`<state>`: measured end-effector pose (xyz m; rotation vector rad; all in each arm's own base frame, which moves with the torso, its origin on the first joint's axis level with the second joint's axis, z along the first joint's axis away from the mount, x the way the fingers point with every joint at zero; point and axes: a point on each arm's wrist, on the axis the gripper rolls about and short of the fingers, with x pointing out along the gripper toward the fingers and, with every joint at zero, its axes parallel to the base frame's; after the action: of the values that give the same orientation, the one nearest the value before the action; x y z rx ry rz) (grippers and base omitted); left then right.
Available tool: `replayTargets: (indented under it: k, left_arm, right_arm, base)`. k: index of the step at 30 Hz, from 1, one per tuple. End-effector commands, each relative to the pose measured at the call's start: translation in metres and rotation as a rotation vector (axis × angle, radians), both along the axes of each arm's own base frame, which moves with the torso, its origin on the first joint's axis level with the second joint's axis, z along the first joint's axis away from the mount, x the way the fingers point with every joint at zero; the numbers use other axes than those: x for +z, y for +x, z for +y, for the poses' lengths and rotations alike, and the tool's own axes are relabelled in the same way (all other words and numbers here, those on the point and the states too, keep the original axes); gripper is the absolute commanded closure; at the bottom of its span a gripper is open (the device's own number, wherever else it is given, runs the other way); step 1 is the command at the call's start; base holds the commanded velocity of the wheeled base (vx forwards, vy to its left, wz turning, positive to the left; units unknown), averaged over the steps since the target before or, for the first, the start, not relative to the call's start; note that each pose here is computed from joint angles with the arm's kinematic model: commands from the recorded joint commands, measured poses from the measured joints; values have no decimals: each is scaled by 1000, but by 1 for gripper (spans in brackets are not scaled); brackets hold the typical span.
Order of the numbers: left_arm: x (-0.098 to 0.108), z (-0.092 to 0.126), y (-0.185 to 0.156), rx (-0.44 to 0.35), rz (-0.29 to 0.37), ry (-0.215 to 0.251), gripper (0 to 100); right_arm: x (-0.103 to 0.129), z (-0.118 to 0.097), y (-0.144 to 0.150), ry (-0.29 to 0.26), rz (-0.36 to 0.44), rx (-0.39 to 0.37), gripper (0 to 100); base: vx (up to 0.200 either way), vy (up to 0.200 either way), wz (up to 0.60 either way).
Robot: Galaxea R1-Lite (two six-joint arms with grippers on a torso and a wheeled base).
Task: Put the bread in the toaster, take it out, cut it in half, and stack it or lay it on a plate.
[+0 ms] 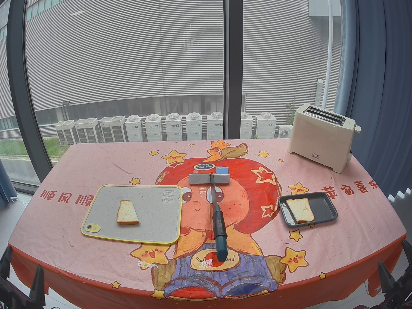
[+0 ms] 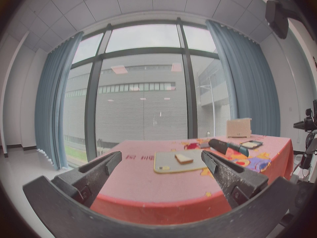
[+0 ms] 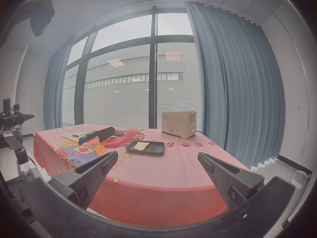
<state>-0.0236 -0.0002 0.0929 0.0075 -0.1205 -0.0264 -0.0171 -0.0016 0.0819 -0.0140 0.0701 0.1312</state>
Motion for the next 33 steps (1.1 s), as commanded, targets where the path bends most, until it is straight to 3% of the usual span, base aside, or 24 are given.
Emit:
replayTargets:
  k: [1,27,33]
  left_arm:
    - [9,0,-3,-2,-136,-8,0]
    - [6,0,-2,-9,-110,13,0]
    - [10,-1,5,-35,-69,22,0]
  right_arm:
    - [-5,0,1,-3,19,1,0]
    - [-5,0,1,-3,19,0,0]
    - [-5,0,1,-3,19,1,0]
  base:
    - [0,0,0]
    - [0,0,0]
    - [0,0,0]
